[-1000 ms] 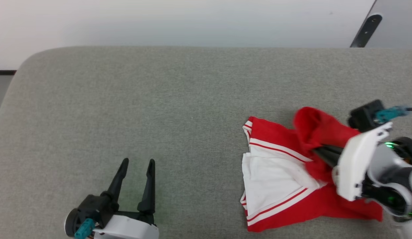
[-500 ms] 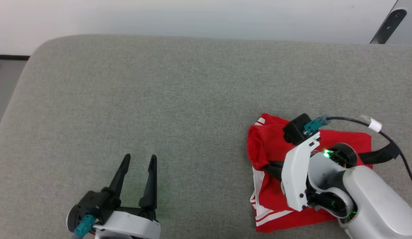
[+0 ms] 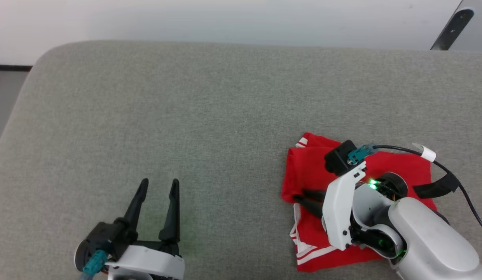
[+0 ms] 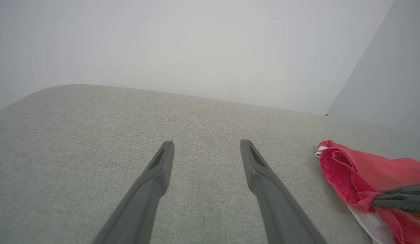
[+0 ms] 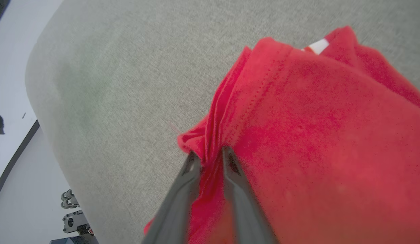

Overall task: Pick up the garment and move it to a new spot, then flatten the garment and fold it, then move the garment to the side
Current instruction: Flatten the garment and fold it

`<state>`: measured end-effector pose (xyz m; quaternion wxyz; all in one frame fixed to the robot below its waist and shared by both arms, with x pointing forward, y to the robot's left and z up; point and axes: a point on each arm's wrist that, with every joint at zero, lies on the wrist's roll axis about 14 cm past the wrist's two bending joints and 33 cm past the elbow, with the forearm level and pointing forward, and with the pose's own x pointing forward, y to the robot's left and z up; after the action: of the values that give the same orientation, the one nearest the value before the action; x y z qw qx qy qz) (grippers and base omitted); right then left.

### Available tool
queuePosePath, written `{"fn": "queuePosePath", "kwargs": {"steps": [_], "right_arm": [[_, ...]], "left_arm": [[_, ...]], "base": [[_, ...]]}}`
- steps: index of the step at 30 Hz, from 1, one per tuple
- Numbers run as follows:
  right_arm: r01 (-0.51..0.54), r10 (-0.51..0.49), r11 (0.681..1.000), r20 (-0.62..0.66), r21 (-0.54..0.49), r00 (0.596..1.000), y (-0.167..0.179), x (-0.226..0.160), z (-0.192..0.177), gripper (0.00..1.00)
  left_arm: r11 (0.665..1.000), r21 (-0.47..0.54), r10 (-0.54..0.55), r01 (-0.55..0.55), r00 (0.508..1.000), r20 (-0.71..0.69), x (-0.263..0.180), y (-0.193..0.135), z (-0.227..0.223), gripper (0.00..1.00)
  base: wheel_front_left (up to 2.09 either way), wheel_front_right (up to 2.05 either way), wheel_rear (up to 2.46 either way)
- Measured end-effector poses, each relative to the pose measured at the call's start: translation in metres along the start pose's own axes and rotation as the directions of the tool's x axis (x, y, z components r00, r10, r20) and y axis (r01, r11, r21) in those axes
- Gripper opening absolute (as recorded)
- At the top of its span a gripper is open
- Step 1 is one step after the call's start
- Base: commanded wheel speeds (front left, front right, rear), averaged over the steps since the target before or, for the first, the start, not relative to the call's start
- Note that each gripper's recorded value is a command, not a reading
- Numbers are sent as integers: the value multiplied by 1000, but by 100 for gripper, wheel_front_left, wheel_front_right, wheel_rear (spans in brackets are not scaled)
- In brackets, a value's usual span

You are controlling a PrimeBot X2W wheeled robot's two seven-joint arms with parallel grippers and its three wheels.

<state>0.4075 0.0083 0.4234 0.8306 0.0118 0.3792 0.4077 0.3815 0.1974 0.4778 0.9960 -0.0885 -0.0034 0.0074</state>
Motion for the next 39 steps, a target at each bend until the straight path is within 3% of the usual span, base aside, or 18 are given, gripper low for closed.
{"fn": "queuePosePath", "kwargs": {"steps": [7, 15, 18, 25, 35, 39], "right_arm": [[41, -40, 999, 142, 1, 989, -13, -25, 27, 100], [188, -197, 980, 317, 62, 927, -56, -82, 29, 100], [279, -267, 960, 367, 22, 891, -71, -104, 22, 100], [428, -410, 901, 469, 72, 783, -98, -148, -1, 100], [503, -523, 837, 581, 215, 623, -99, -199, -25, 100], [523, -552, 816, 597, 245, 582, -94, -212, -35, 100]], "left_arm": [[1000, 7, -21, 21, 1000, 8, 0, -6, 3, 100], [999, 26, -47, 47, 999, 13, 0, -12, 6, 100], [997, 31, -64, 64, 998, 1, -2, -15, 3, 100], [995, 32, -90, 91, 995, -29, -11, -18, -4, 100], [994, 50, -91, 95, 993, -70, -37, -9, -15, 100], [994, 56, -87, 92, 994, -73, -45, -6, -15, 100]], "base": [[0, 0, 0], [0, 0, 0], [0, 0, 0], [0, 0, 0], [0, 0, 0], [0, 0, 0]]}}
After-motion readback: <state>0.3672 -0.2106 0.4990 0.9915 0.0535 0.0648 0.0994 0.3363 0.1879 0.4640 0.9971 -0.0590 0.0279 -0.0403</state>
